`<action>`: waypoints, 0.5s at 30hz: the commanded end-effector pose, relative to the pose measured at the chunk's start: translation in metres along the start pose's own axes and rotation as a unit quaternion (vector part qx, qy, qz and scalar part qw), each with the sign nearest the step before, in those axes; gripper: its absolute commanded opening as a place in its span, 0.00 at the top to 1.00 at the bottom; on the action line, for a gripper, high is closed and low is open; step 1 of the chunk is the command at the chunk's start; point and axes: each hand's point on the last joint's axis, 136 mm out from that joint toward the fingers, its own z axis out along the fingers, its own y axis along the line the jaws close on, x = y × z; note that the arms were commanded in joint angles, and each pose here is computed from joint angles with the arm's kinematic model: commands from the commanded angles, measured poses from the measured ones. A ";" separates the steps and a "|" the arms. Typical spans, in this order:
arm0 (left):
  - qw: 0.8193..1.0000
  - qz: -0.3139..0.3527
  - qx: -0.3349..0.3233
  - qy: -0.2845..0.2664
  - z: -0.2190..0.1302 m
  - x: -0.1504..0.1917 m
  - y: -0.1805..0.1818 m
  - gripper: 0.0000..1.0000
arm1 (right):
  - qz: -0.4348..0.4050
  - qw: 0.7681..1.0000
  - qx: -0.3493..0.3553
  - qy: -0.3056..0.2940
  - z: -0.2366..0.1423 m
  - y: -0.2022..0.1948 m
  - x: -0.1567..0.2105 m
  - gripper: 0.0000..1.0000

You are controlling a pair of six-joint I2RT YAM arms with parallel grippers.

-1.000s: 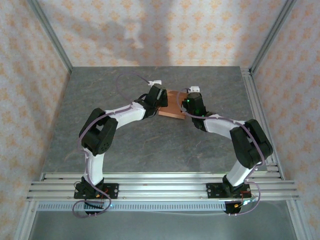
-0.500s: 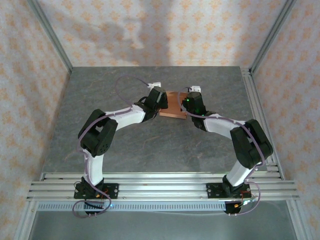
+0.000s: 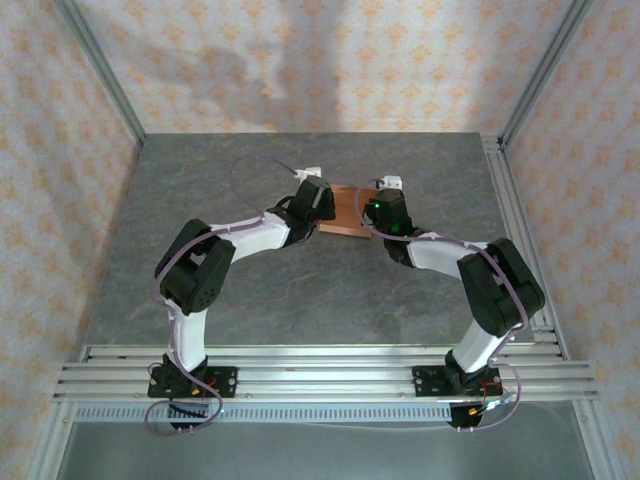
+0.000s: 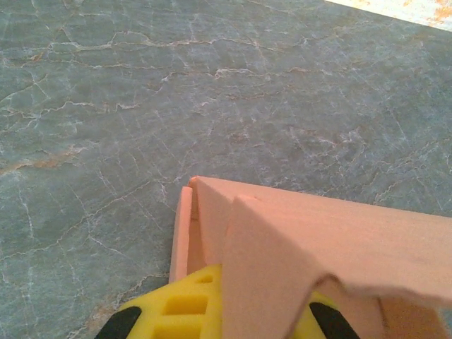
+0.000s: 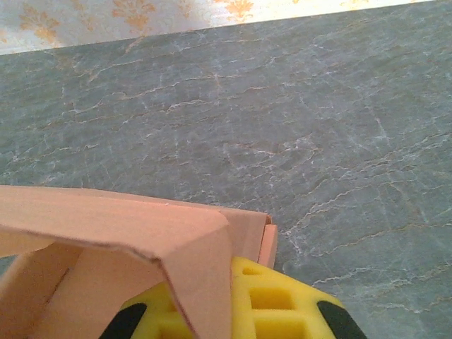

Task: Fold the paper box

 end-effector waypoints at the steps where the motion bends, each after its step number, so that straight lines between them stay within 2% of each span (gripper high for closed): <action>1: 0.998 0.007 -0.006 0.057 0.000 0.038 0.007 1.00 | -0.006 0.999 -0.032 0.014 0.003 0.013 0.016 1.00; 11: 0.998 0.008 -0.011 0.058 -0.003 0.041 0.012 1.00 | -0.017 0.999 -0.048 0.005 -0.001 0.018 0.011 0.98; 15: 0.998 0.007 -0.011 0.053 -0.004 0.043 0.015 1.00 | -0.022 0.998 -0.067 0.004 -0.006 0.024 0.011 0.90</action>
